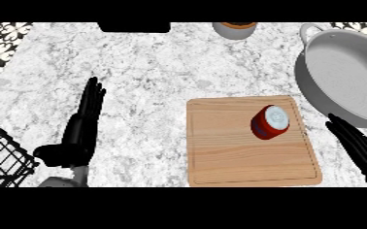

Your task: Pick the can from the cutting board and place it in the pot

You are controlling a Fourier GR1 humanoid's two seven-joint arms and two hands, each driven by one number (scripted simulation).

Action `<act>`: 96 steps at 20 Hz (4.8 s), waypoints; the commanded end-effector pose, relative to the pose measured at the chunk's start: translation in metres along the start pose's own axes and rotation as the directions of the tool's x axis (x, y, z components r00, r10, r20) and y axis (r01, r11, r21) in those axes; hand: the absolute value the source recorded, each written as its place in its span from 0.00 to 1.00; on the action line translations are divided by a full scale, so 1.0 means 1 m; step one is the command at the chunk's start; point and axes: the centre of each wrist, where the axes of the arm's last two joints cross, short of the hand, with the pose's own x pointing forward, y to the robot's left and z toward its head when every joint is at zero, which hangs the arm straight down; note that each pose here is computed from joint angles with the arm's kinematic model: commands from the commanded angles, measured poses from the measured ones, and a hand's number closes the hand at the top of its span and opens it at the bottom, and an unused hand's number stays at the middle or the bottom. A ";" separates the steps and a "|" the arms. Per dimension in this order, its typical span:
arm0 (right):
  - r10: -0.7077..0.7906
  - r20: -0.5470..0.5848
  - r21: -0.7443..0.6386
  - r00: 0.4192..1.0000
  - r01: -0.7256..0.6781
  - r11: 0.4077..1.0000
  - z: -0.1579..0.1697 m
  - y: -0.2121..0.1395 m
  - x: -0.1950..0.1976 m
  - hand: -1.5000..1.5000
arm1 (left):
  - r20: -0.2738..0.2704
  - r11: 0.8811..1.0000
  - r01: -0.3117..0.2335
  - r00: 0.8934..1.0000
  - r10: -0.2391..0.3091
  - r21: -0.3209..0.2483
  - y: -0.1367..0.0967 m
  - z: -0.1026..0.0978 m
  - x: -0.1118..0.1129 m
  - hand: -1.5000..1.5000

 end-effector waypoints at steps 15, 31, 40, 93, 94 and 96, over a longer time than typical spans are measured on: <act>0.066 -0.156 0.166 0.986 -0.039 0.985 -0.068 0.064 0.010 0.00 | -0.007 1.000 -0.009 1.000 0.009 0.014 0.001 0.021 -0.012 0.50; 0.096 -0.155 0.172 0.983 -0.068 0.983 -0.074 0.115 -0.010 0.00 | 0.004 1.000 -0.006 1.000 0.007 -0.013 0.003 0.015 0.000 0.50; 0.159 -0.043 -0.007 0.986 -0.160 0.987 -0.087 0.101 -0.024 1.00 | -0.017 1.000 0.001 1.000 -0.001 -0.002 0.005 -0.003 -0.008 0.50; -0.168 -0.975 0.012 -0.144 -0.793 0.610 -0.292 -0.076 -0.058 1.00 | 0.014 0.996 -0.018 1.000 0.019 -0.082 -0.019 -0.013 0.000 0.50; -0.176 -0.975 0.002 -0.138 -0.794 0.608 -0.292 -0.084 -0.059 1.00 | 0.013 0.998 -0.018 1.000 0.019 -0.067 -0.015 -0.015 -0.004 0.50; -0.178 -0.975 -0.011 -0.130 -0.779 0.627 -0.274 -0.075 -0.081 1.00 | 0.010 0.999 -0.013 1.000 0.013 -0.048 -0.005 -0.003 -0.002 0.50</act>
